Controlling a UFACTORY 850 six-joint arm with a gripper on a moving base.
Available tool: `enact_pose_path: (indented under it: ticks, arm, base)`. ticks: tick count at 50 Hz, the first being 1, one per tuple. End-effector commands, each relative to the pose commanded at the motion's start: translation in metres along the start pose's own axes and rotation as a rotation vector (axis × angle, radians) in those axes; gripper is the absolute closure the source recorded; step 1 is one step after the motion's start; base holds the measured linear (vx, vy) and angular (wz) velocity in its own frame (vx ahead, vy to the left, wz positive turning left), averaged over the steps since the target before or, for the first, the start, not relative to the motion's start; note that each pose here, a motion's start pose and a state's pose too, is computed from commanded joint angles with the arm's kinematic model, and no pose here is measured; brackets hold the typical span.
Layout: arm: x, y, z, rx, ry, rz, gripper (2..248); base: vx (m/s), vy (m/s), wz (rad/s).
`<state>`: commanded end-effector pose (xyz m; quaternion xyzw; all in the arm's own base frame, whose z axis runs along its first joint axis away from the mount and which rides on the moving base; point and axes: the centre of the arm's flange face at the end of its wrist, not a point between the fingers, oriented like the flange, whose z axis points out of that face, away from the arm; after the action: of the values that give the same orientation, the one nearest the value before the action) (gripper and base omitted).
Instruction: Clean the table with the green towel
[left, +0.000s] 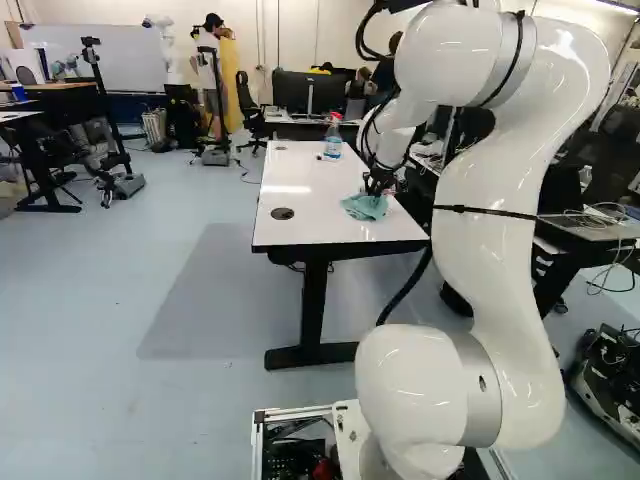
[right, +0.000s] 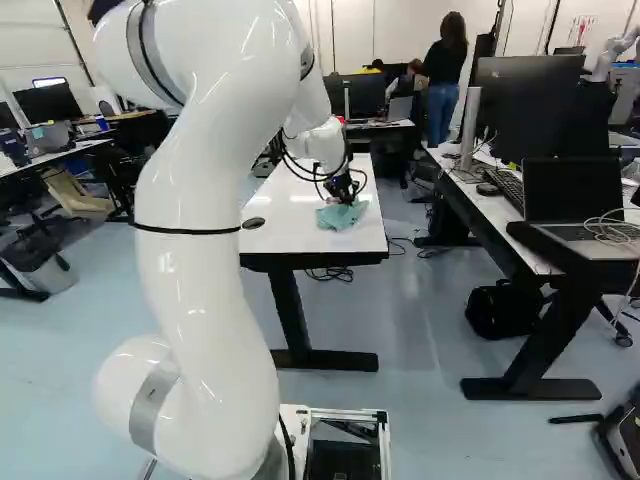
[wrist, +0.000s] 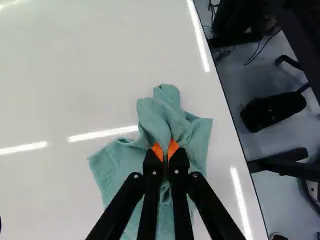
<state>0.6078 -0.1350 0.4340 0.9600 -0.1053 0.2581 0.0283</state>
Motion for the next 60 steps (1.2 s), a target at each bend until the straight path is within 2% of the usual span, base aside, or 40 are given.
enact_pose_path:
  ticks: [14,28,43,60]
  arm:
    - [-0.021,0.005,-0.014,-0.004,-0.017,0.007,219]
    - [-0.035,0.022,-0.023,-0.019,-0.028,0.034,219]
    - [-0.03,0.048,-0.02,-0.04,-0.024,0.072,219]
    - [-0.015,0.074,-0.01,-0.06,-0.01,0.105,219]
  base:
    - [0.0,0.0,0.0]
    - [0.0,0.0,0.0]
    - [0.0,0.0,0.0]
    - [0.0,0.0,0.0]
